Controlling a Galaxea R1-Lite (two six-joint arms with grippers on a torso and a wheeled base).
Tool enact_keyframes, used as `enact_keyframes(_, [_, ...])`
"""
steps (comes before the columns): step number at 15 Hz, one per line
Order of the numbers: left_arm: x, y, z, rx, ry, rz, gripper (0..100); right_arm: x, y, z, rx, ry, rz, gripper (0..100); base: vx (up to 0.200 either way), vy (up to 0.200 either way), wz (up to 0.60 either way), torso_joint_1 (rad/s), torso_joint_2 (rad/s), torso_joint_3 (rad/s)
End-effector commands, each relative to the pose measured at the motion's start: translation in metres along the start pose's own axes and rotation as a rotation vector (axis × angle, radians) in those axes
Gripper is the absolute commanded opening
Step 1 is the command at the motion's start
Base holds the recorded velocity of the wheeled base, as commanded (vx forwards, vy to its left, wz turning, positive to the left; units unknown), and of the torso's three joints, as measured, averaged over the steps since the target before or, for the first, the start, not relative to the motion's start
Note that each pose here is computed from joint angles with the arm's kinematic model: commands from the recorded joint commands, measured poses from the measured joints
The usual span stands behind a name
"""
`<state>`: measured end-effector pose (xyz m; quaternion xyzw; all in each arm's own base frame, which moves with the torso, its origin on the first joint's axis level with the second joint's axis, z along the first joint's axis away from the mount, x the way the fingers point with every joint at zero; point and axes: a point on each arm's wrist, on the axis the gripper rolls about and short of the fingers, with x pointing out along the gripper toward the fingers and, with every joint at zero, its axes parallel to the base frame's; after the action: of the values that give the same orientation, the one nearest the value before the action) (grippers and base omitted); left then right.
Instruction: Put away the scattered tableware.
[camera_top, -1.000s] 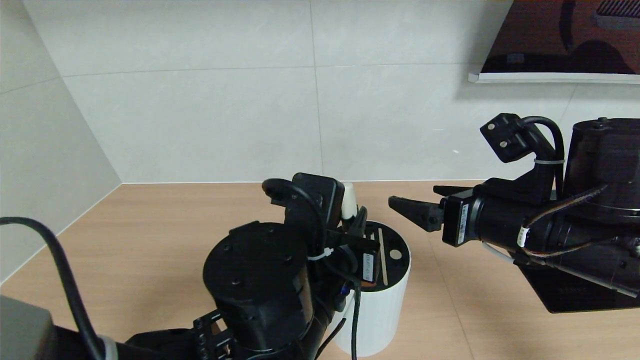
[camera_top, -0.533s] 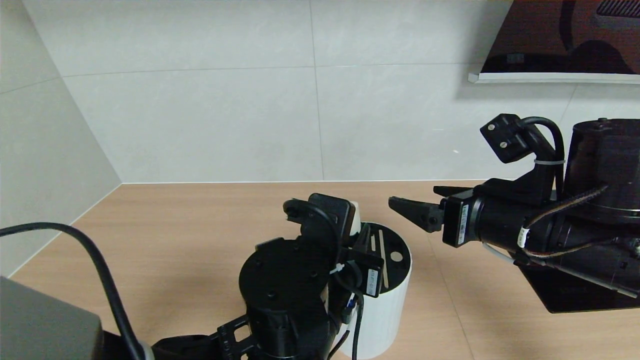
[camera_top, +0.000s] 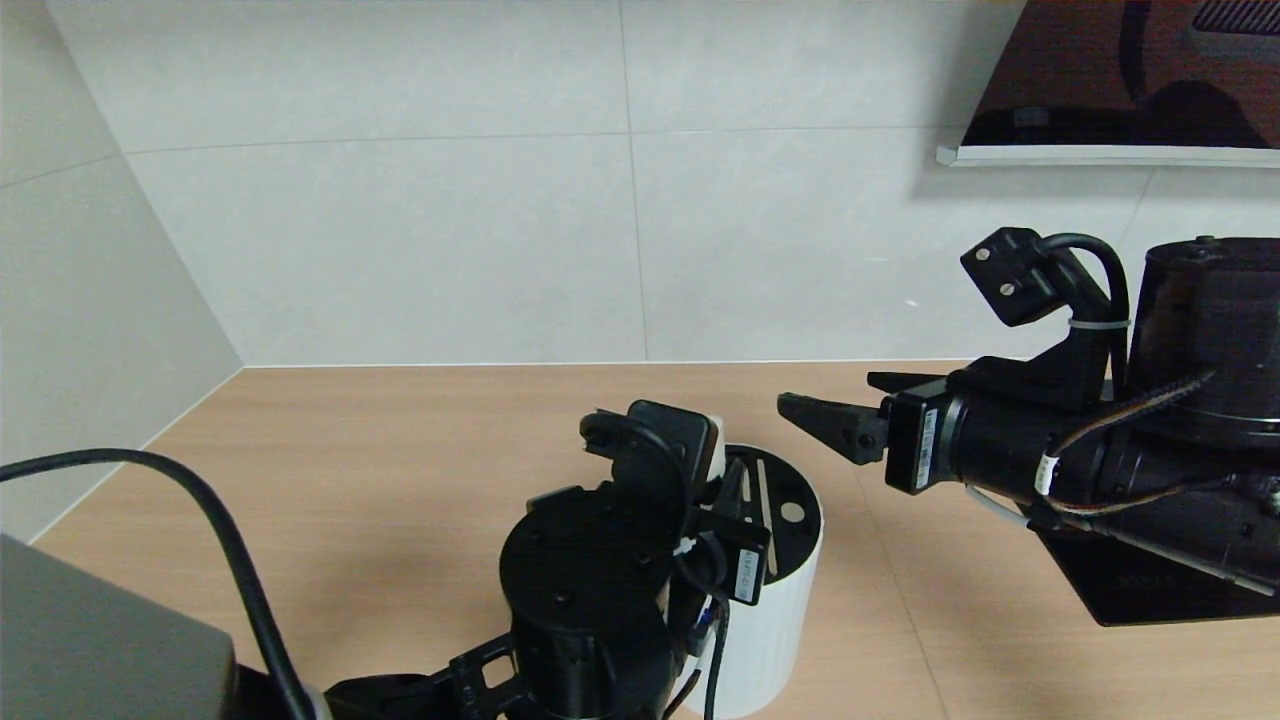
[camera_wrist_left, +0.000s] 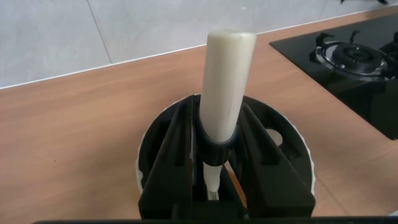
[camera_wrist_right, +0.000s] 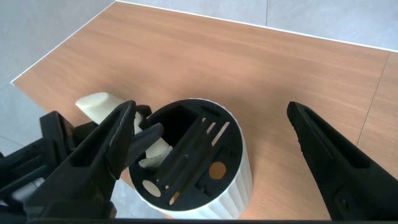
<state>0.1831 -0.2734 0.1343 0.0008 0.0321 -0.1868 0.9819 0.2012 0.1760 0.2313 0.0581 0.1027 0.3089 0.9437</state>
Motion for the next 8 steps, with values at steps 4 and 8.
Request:
enact_keyframes(4, [0.0003, -0.0001, -0.0006, 0.001, 0.002, 0.001, 100, 0.0003, 0.0000, -0.0006, 0.000, 0.002, 0.001, 100, 0.000, 0.000, 0.00, 0.000, 0.00, 0.000])
enact_keyframes(8, [-0.0007, 0.0004, 0.0020, -0.005, -0.006, -0.001, 100, 0.0002, -0.0001, -0.0011, 0.000, 0.004, 0.001, 100, 0.000, 0.000, 0.00, 0.000, 0.00, 0.000])
